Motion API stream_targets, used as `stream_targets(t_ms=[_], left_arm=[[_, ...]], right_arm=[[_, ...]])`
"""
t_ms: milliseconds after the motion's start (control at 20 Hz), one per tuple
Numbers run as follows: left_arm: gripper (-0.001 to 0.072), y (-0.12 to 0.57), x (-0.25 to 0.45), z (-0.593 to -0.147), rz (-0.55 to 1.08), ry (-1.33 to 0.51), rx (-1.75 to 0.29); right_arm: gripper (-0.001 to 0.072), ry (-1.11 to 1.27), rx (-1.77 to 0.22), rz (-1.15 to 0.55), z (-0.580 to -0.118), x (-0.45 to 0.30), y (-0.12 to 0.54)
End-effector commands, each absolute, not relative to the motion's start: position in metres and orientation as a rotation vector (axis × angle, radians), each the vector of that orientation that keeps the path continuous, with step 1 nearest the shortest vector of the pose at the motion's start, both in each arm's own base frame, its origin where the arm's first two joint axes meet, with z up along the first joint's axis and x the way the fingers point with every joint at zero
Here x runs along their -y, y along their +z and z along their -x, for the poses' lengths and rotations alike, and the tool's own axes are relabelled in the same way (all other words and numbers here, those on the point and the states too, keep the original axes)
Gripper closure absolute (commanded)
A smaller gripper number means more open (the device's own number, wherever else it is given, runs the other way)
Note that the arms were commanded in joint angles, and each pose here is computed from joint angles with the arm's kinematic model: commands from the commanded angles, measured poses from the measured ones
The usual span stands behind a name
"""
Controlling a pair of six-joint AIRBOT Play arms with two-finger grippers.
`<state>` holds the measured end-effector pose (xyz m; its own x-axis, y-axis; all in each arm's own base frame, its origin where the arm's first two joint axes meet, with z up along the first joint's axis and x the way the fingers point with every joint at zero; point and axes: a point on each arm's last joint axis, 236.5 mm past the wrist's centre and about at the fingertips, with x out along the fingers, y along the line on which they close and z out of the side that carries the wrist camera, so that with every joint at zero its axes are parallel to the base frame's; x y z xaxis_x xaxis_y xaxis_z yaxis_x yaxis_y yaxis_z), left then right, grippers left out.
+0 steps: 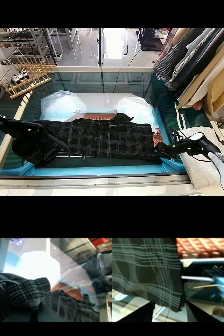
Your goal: Fold the clothes and pants, and hang the long-sleeved shirts on hangers.
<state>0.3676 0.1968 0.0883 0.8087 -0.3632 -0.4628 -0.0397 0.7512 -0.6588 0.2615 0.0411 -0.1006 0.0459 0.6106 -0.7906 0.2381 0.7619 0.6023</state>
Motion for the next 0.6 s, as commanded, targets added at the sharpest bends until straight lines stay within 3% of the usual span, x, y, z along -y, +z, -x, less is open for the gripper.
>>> stream_targets(t_ms=[0, 100, 200, 250, 300, 400, 550], left_arm=[[0.069, 0.088, -0.194, -0.366, 0.712, -0.201, -0.619], [0.069, 0.089, -0.192, -0.365, 0.714, -0.21, -0.622], [0.069, 0.089, -0.188, -0.363, 0.719, -0.23, -0.629], [0.069, 0.09, -0.184, -0.362, 0.724, -0.246, -0.634], [0.0691, 0.094, -0.179, -0.361, 0.734, -0.268, -0.632], [0.0692, 0.125, -0.17, -0.366, 0.803, -0.312, -0.549], [0.0693, 0.271, -0.161, -0.372, 0.875, -0.445, -0.134]], right_arm=[[0.0254, 0.365, -1.582, -0.738, -0.249, -0.049, -0.107], [0.0338, 0.371, -1.578, -0.758, -0.251, -0.053, -0.106], [0.0467, 0.403, -1.593, -0.748, -0.249, -0.062, -0.104], [0.0647, 0.412, -1.593, -0.733, -0.249, -0.066, -0.104], [0.0699, 0.419, -1.57, -0.739, -0.255, -0.072, -0.102], [0.07, 0.479, -1.457, -0.804, -0.279, -0.086, -0.072], [0.07, 0.616, -1.113, -0.757, -0.33, -0.093, 0.046]])
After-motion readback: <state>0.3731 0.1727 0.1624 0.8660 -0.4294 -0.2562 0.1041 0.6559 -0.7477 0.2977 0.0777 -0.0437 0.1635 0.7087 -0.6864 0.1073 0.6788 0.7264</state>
